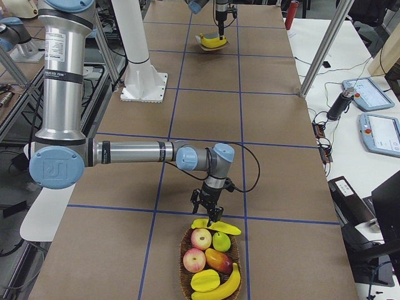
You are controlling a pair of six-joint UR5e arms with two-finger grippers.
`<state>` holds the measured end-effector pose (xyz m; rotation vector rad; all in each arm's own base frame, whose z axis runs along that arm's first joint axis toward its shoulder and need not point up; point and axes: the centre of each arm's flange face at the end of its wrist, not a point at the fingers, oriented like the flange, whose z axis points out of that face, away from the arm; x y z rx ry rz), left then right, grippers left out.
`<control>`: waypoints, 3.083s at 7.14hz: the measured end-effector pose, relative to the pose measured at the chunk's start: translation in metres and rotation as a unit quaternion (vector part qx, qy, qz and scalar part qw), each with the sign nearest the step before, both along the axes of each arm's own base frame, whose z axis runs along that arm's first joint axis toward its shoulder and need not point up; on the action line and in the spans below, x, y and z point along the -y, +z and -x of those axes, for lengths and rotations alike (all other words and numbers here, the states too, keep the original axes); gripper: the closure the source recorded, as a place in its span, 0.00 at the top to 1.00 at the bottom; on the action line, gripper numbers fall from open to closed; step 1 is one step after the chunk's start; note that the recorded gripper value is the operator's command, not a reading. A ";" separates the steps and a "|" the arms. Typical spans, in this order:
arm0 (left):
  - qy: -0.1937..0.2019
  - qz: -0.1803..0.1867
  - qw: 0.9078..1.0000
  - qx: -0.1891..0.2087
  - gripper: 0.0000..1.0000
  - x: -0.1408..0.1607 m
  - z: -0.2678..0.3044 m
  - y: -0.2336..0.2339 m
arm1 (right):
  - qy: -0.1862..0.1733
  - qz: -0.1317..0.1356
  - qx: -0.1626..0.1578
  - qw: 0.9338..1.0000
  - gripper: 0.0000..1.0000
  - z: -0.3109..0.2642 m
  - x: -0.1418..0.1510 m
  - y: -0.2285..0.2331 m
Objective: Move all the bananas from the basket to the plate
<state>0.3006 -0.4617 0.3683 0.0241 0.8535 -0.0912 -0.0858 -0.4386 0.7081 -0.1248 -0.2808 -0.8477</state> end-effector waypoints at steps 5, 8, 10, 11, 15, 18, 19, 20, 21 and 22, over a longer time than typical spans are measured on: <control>0.010 -0.003 1.000 0.003 1.00 -0.007 -0.013 0.000 | -0.005 0.006 -0.008 1.000 0.71 -0.002 -0.012 0.009; 0.014 -0.004 1.000 0.003 1.00 -0.010 -0.017 0.000 | -0.001 0.007 -0.011 1.000 0.70 -0.001 -0.011 0.010; 0.016 -0.004 1.000 0.003 1.00 -0.011 -0.019 0.000 | -0.001 0.007 -0.012 1.000 0.69 -0.001 -0.010 0.011; 0.016 -0.004 1.000 0.003 1.00 -0.012 -0.019 -0.001 | -0.001 0.009 -0.013 1.000 0.69 -0.001 -0.010 0.012; 0.019 -0.004 1.000 0.003 1.00 -0.013 -0.022 -0.001 | -0.001 0.009 -0.015 1.000 0.67 0.000 -0.008 0.014; 0.022 -0.005 1.000 0.002 1.00 -0.015 -0.024 -0.001 | -0.001 0.009 -0.018 1.000 0.63 0.000 -0.007 0.015; 0.023 -0.005 1.000 0.003 1.00 -0.015 -0.025 -0.001 | -0.002 0.008 -0.020 1.000 0.63 -0.001 -0.006 0.015; 0.024 -0.005 1.000 0.003 1.00 -0.016 -0.026 -0.001 | -0.002 0.007 -0.023 1.000 0.60 -0.001 -0.005 0.016; 0.024 -0.004 1.000 0.003 1.00 -0.016 -0.026 0.000 | -0.003 0.005 -0.026 1.000 0.51 -0.001 -0.004 0.016; 0.024 -0.004 1.000 0.003 1.00 -0.017 -0.026 0.000 | -0.003 0.004 -0.029 1.000 0.43 -0.001 -0.002 0.017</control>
